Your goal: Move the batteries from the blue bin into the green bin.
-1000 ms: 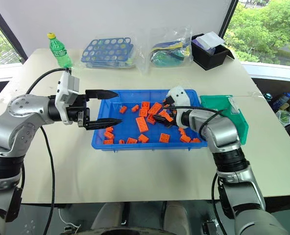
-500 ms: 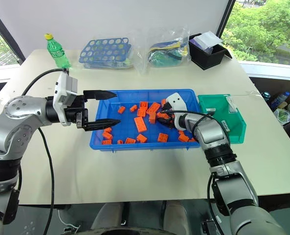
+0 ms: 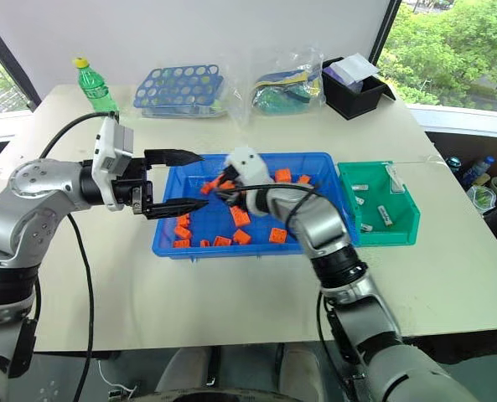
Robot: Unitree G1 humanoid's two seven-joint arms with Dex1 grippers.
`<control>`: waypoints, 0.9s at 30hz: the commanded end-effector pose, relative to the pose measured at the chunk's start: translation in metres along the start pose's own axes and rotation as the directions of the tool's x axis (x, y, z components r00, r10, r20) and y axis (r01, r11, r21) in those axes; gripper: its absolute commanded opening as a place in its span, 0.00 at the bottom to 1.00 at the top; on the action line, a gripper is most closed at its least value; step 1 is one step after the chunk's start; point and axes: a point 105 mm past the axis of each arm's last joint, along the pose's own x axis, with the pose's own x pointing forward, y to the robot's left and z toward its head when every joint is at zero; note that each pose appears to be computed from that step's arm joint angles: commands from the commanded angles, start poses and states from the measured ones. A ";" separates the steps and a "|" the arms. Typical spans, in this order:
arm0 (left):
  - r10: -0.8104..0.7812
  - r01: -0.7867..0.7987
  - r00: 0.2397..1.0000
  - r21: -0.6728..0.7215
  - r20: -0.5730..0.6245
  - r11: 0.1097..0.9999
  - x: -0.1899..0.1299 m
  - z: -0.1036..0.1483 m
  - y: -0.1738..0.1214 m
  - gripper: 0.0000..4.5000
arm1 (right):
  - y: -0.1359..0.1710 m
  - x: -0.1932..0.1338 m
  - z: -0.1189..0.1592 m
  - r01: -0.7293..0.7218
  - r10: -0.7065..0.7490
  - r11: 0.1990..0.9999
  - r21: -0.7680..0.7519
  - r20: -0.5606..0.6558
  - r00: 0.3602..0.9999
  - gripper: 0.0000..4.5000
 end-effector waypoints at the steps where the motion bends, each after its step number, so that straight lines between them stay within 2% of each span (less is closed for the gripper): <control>1: 0.001 -0.002 1.000 0.048 0.014 0.999 -0.002 0.010 0.002 1.00 | -0.014 0.004 0.008 0.068 -0.068 0.998 -0.019 0.009 0.998 0.59; 3: 0.000 -0.001 1.000 0.050 0.011 0.999 -0.003 0.009 0.002 1.00 | -0.018 -0.003 0.014 0.079 -0.079 0.997 -0.021 0.022 0.997 0.82; 7: 0.001 -0.002 1.000 0.049 0.010 0.999 -0.004 0.009 0.002 1.00 | -0.033 -0.032 0.016 0.140 -0.141 0.990 0.016 0.035 0.989 0.82; 10: 0.003 -0.004 1.000 0.047 0.010 0.999 -0.004 0.007 0.001 1.00 | -0.041 -0.055 0.002 0.205 -0.206 0.974 0.096 0.004 0.979 0.82; 14: 0.003 -0.003 1.000 0.045 0.012 0.999 -0.003 0.006 0.000 1.00 | -0.050 -0.069 -0.016 0.282 -0.279 0.949 0.144 -0.038 0.959 0.82; 19: 0.002 -0.002 1.000 0.044 0.015 0.999 -0.003 0.006 -0.001 1.00 | -0.066 -0.071 -0.050 0.373 -0.358 0.915 0.157 -0.112 0.927 0.82; 27: -0.002 0.001 1.000 0.064 0.010 0.998 -0.003 0.012 0.003 1.00 | -0.084 -0.051 -0.066 0.400 -0.381 0.895 0.196 -0.126 0.916 0.82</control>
